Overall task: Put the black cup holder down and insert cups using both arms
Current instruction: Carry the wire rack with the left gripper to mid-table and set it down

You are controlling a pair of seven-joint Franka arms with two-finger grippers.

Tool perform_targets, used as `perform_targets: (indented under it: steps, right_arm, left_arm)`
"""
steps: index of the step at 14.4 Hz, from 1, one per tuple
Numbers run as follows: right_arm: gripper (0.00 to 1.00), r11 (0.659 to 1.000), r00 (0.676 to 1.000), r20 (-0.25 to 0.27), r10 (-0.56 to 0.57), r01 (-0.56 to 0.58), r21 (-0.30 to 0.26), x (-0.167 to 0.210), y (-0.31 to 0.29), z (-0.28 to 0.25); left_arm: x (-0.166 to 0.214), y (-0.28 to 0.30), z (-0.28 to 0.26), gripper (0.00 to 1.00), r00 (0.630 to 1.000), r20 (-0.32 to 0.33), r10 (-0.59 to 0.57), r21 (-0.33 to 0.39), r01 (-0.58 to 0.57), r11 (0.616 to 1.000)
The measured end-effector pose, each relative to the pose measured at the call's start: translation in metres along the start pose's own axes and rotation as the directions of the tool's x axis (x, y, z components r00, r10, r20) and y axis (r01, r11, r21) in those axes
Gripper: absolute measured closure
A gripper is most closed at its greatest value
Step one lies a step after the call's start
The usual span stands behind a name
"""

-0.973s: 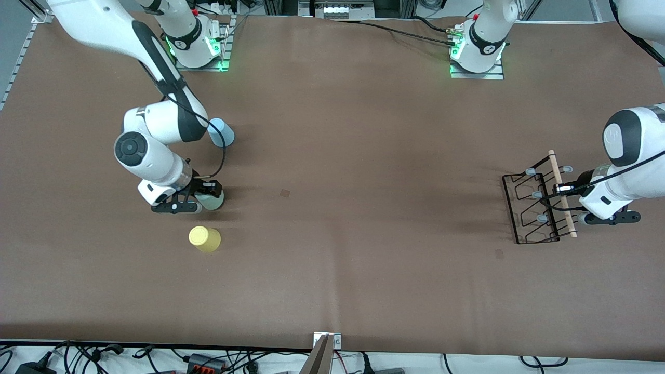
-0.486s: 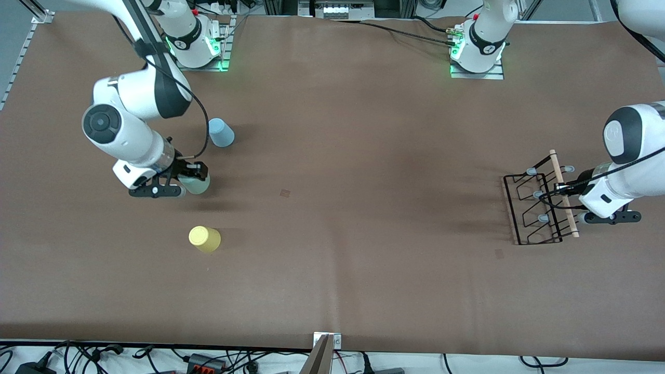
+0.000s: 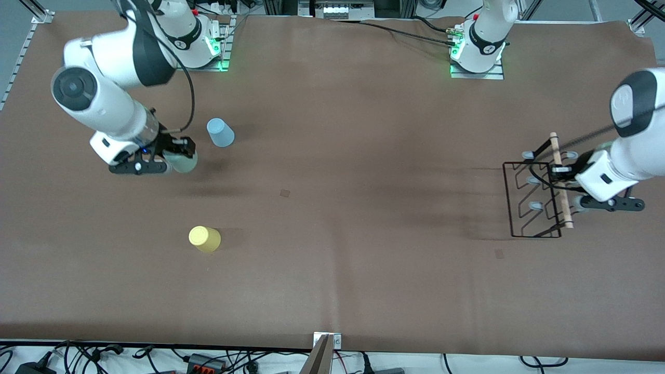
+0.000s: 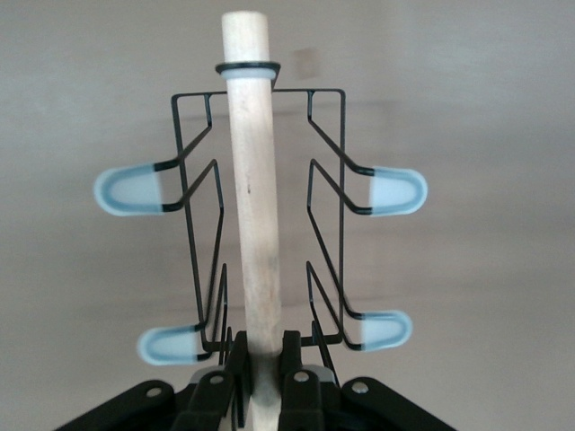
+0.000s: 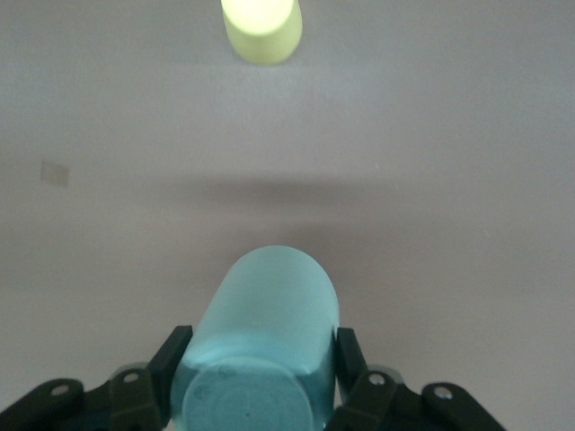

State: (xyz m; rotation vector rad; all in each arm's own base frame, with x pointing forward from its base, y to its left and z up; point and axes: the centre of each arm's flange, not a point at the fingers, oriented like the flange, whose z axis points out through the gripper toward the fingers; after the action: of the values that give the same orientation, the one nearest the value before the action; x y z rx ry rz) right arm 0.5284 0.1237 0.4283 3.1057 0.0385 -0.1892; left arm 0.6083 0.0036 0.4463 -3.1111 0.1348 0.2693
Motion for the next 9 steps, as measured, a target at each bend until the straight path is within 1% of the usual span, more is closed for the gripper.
perform_targets:
  steps: [1, 3, 9]
  right_arm:
    - [0.31, 1.000, 1.000, 0.008, -0.003, 0.003, -0.005, -0.007, 0.001, -0.009]
    - [0.31, 1.000, 1.000, 0.002, -0.013, 0.013, -0.007, -0.013, 0.001, -0.017]
    - [0.31, 1.000, 1.000, 0.014, -0.025, 0.025, -0.010, -0.014, -0.004, -0.011]
  left_arm:
    - [0.001, 0.024, -0.006, 0.84, 1.000, -0.005, 0.021, -0.001, -0.021, 1.000]
    - [0.001, 0.077, -0.008, 0.84, 0.999, -0.010, 0.052, -0.006, -0.052, 0.999]
    - [-0.005, 0.231, 0.020, 0.84, 0.999, -0.020, 0.031, -0.047, -0.031, 0.998]
